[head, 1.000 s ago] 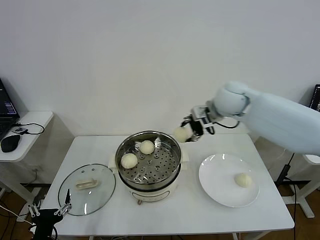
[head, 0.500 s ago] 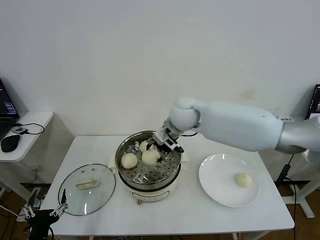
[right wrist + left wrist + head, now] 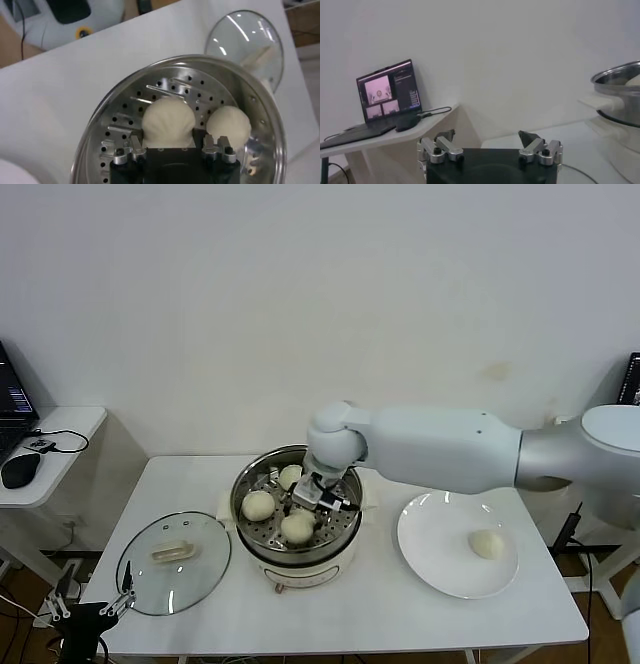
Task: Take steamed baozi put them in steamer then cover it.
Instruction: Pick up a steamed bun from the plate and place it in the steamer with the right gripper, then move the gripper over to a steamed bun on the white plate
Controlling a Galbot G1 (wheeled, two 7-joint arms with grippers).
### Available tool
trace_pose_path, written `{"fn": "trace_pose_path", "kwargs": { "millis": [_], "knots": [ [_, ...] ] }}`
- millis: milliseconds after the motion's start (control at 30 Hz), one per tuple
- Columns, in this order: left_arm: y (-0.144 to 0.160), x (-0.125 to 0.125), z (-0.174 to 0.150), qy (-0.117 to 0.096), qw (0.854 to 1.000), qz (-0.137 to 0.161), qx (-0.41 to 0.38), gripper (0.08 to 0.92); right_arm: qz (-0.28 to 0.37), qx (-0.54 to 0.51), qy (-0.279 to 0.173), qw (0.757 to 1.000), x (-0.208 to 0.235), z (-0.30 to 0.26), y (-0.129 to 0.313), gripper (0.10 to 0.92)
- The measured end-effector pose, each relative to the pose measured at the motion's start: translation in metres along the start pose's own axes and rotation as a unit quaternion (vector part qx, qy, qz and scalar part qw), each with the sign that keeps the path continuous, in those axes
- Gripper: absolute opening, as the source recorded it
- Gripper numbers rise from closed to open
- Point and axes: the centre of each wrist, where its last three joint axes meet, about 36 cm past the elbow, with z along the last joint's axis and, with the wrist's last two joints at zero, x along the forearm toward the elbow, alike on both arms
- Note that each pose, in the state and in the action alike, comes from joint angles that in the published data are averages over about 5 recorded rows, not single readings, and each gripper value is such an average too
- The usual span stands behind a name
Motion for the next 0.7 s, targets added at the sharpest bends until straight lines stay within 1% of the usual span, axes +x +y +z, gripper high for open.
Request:
{"fn": "trace_pose_path", "kwargs": {
  "millis": [133, 200, 400, 467, 700],
  "knots": [
    [0.000, 0.000, 0.001, 0.001, 1.000, -0.001, 0.000, 0.823, -0.006, 0.010, -0.001, 1.000, -0.004, -0.004, 0.000, 0.613],
    [0.000, -0.001, 0.001, 0.001, 1.000, -0.001, 0.000, 0.823, -0.007, 0.013, 0.000, 1.000, -0.004, -0.004, 0.000, 0.628],
    [0.001, -0.001, 0.001, 0.001, 1.000, -0.001, 0.000, 0.823, 0.003, 0.010, 0.008, 1.000, 0.004, 0.000, 0.000, 0.773],
    [0.001, -0.001, 0.001, -0.001, 1.000, 0.000, -0.001, 0.823, 0.010, 0.006, 0.014, 1.000, 0.012, 0.003, 0.000, 0.806],
    [0.004, -0.004, -0.002, -0.005, 1.000, 0.002, -0.005, 0.823, 0.033, -0.046, 0.042, 0.997, 0.053, 0.020, 0.010, 0.823]
  ]
}}
